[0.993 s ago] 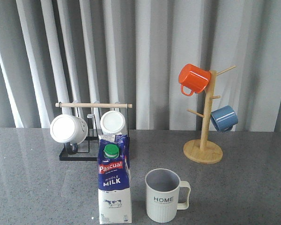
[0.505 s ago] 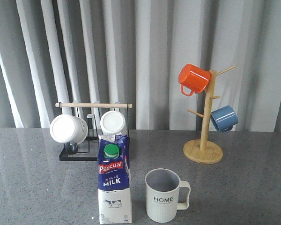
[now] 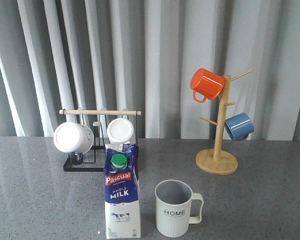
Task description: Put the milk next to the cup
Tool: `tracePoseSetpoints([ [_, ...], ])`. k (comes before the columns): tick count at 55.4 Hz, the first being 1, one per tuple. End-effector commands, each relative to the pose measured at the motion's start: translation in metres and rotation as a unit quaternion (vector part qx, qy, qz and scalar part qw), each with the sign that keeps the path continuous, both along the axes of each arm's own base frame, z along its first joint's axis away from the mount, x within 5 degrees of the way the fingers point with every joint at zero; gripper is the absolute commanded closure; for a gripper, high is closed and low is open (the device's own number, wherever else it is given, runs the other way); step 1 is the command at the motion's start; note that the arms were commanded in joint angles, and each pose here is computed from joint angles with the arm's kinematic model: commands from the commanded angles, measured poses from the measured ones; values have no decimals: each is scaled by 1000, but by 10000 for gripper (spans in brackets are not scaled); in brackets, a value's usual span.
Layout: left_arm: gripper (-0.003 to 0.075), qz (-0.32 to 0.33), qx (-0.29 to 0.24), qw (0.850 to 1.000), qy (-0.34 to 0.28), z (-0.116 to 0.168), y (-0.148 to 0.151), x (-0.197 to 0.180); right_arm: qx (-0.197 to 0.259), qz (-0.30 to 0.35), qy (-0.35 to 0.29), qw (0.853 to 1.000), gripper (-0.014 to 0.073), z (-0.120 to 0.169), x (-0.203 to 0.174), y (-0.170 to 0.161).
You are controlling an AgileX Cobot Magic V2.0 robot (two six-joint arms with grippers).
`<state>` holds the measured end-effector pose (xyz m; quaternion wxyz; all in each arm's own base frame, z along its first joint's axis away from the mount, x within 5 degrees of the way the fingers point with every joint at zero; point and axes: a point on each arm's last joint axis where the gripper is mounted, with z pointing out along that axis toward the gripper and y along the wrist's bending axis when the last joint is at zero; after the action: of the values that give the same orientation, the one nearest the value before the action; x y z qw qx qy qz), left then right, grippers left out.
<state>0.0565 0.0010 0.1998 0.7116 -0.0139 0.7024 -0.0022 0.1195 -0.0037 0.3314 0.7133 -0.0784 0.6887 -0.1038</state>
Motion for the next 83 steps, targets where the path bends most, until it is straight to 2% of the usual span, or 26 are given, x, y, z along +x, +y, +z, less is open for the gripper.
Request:
tracePoseSetpoints([
  [1,727,-3,-6,999,-48,12,0,-2,11,3,-44,999,598,-17,-15,1],
  [8,727,-3,-6,999,-48,12,0,-2,45,8,-32,998,598,-58,-30,2],
  [14,727,-3,-6,999,-48,12,0,-2,48,11,-26,998,598,-92,-43,3],
  [22,727,-3,-6,999,-48,12,0,-2,73,15,-42,996,598,-121,-55,3],
  [26,727,-3,-6,999,-48,12,0,-2,94,13,-43,995,598,-123,-60,3],
  [36,727,-3,-6,999,-48,12,0,-2,101,11,-45,994,598,-125,-64,2],
  [49,727,-3,-6,999,-47,12,0,-2,138,14,-49,989,598,-124,-64,2],
  [83,727,-3,-6,999,-47,12,0,-2,138,15,-52,989,598,-124,-64,2],
])
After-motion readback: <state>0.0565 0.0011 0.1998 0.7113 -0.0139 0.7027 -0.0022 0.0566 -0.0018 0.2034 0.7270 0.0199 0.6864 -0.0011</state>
